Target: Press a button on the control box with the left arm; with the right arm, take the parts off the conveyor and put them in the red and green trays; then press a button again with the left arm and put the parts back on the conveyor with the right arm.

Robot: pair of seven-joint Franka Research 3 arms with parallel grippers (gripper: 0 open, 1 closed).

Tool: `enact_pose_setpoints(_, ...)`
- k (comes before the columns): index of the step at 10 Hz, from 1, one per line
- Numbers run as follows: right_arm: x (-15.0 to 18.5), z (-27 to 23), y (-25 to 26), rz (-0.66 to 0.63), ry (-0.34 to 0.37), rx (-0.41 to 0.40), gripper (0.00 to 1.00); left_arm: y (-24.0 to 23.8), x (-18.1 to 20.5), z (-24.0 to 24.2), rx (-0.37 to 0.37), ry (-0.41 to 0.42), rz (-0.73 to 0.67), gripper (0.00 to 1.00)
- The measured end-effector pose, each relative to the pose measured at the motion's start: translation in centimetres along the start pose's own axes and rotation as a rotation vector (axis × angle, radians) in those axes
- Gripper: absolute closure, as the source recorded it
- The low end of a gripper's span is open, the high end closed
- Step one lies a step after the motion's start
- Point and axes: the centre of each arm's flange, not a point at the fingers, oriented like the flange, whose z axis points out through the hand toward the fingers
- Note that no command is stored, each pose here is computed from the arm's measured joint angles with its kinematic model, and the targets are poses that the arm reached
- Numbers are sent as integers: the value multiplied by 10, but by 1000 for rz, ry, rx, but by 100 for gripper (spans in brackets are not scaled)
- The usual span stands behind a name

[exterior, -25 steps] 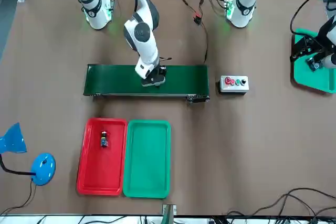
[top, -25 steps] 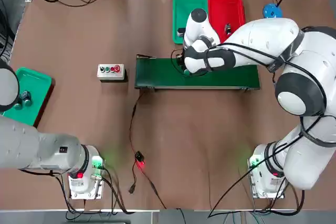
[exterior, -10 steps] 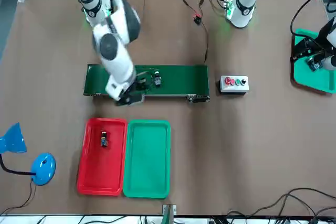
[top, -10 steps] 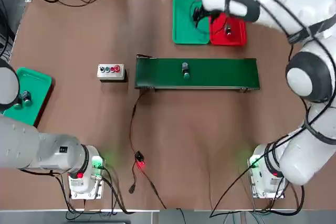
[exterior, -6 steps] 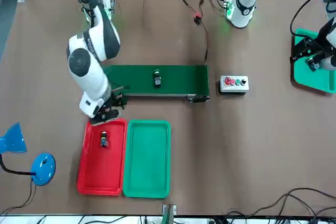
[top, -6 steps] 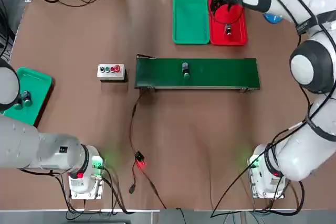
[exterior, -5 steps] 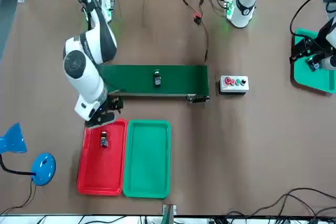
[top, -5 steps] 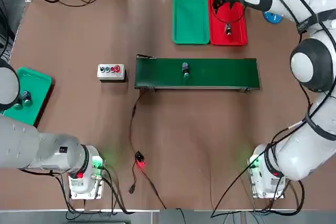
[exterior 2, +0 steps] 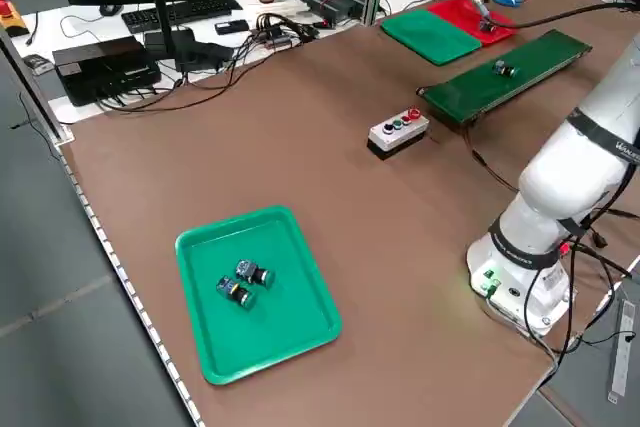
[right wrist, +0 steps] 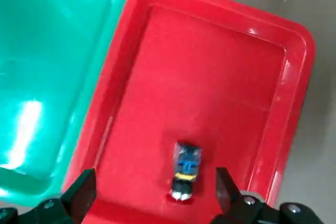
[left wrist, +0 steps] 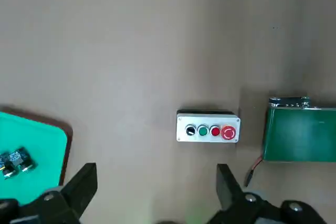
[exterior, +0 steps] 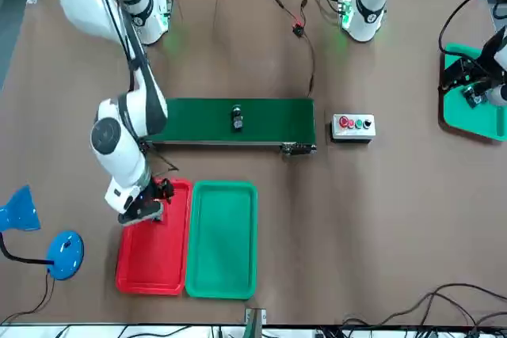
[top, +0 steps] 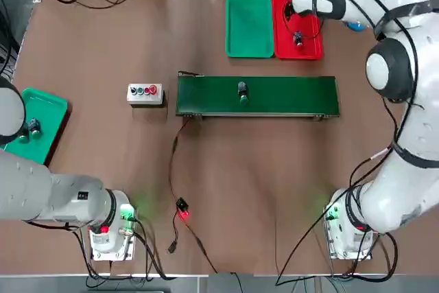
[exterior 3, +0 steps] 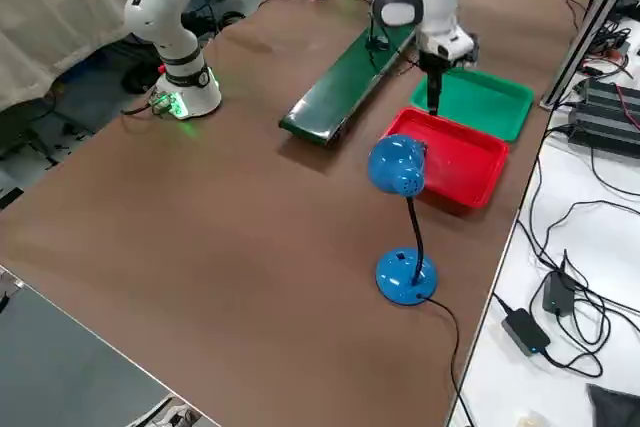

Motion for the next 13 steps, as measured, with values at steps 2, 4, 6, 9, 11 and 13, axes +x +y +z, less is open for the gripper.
enact_pose_setpoints(2,-2,36,12,-18,48,-13,0,0,0,0,0,0,0,0)
enact_pose_setpoints(4,-7,67,9,-24,73,-19,0,0,0,0,0,0,1,0)
enact_pose_setpoints(6,-9,74,10,-26,65,-19,0,1,0,0,0,0,2,0)
enact_pose_setpoints(9,-18,82,26,-10,41,-23,0,1,0,0,0,0,2,0)
enact_pose_setpoints(11,-28,92,30,-5,15,-22,0,0,0,0,0,0,1,0)
enact_pose_setpoints(13,-38,101,28,-9,-8,-18,0,0,0,0,0,0,0,0)
